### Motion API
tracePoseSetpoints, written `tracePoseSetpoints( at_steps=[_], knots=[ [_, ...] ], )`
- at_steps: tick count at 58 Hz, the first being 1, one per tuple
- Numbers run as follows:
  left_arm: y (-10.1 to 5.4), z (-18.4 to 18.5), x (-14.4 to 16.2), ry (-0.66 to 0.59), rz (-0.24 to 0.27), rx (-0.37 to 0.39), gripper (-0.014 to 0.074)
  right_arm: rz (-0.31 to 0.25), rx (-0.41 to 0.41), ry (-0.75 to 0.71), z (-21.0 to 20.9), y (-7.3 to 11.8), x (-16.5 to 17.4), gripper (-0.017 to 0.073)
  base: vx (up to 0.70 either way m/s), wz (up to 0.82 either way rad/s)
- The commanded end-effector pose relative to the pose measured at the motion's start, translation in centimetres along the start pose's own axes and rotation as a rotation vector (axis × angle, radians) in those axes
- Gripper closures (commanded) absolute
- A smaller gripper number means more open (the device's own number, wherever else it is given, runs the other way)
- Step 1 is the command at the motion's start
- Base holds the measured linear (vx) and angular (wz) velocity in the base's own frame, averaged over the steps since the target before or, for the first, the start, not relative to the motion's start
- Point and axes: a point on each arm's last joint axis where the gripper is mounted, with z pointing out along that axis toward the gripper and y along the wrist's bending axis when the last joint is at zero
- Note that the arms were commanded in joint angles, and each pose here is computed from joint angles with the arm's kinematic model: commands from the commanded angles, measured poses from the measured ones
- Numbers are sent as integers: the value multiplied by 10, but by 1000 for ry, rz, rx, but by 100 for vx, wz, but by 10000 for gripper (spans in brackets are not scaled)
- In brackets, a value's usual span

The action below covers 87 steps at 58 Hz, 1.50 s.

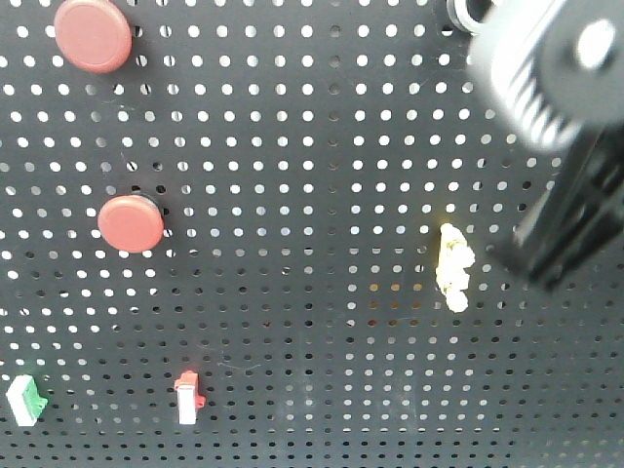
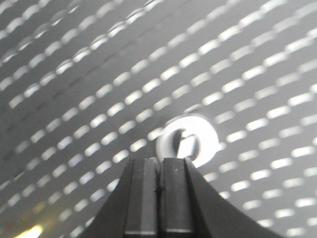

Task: Rotate knob clockwise with right arm
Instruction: 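Align the open right gripper over the knob and close on it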

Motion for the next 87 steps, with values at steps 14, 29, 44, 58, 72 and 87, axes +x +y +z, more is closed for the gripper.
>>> tracePoseSetpoints(
  at_steps=[14,29,44,58,72,87],
  knots=[
    [0,1,-2,-57,-8,-3,600,-8,96,-47,-4,-18,-4,394,0,0],
    [0,1,-2,-57,-8,-3,600,-44,166,-48,-5,-24,-5,272,0,0],
    [0,1,-2,-57,-8,-3,600,-26,200,-36,-5,-27,-3,273,0,0],
    [0,1,-2,-57,-8,-3,600,57,204,-14,-5,-28,-1,273,0,0],
    [0,1,-2,-57,-8,-3,600,85,171,-33,-4,-24,-3,273,0,0],
    [0,1,-2,-57,-8,-3,600,120,177,-44,-3,-24,-4,273,0,0]
  ],
)
